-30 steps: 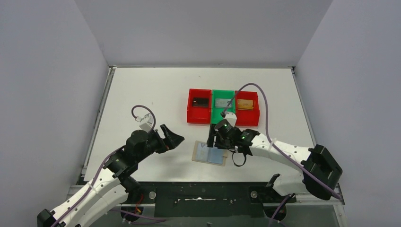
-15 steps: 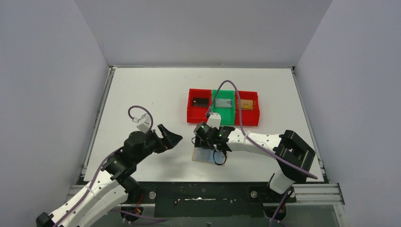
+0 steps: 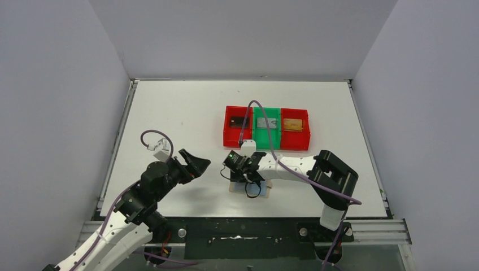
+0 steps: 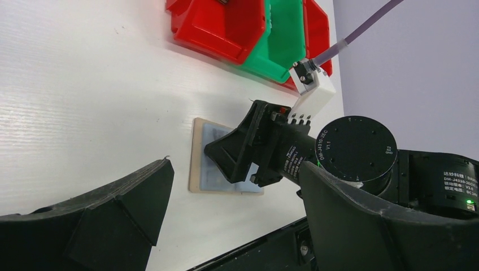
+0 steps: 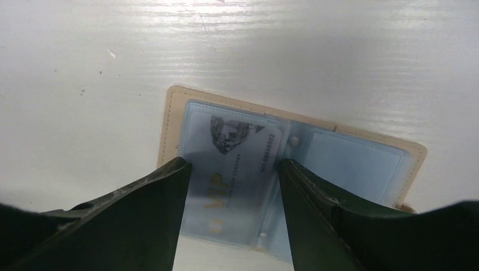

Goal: Take the credit cards out of the card holder

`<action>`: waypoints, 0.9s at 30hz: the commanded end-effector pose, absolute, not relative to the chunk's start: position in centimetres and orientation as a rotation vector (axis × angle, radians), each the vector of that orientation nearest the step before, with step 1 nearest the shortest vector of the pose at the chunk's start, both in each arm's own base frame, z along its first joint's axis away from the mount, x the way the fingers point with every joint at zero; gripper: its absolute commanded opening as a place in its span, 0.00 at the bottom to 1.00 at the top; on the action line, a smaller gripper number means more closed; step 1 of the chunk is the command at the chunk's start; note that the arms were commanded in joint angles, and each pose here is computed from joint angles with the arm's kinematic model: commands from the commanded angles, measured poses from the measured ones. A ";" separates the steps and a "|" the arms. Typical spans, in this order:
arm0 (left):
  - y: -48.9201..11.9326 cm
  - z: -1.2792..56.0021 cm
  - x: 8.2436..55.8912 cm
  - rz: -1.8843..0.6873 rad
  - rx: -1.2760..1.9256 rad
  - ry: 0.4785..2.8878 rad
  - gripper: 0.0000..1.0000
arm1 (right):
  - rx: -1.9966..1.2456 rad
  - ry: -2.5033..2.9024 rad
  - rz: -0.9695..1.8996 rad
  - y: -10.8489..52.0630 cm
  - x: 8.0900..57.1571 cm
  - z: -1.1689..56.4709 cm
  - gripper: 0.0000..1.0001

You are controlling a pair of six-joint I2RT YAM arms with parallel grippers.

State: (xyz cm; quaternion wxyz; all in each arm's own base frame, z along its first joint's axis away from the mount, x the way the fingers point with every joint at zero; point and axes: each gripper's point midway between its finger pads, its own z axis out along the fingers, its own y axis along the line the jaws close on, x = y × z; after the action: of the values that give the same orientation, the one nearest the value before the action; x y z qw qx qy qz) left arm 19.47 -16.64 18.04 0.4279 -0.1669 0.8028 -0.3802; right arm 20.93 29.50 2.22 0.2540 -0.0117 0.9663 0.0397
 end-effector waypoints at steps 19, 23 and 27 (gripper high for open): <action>-17.4 19.1 19.8 -0.990 -0.407 1.985 0.83 | -0.027 2.607 0.215 29.8 21.5 1.6 0.00; -17.9 18.8 19.8 -1.006 -0.387 2.002 0.83 | -0.006 2.590 0.297 29.9 21.7 2.1 0.00; -19.1 18.6 19.8 -1.051 -0.343 2.020 0.83 | -0.002 2.547 0.465 30.8 21.7 3.3 0.00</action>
State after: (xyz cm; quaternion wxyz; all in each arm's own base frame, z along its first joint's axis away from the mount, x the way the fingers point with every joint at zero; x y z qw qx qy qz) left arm 19.42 -17.49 16.76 0.4011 -0.1606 0.8195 -0.3764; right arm 21.39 29.71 2.06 0.2596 -0.0028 0.9596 0.1090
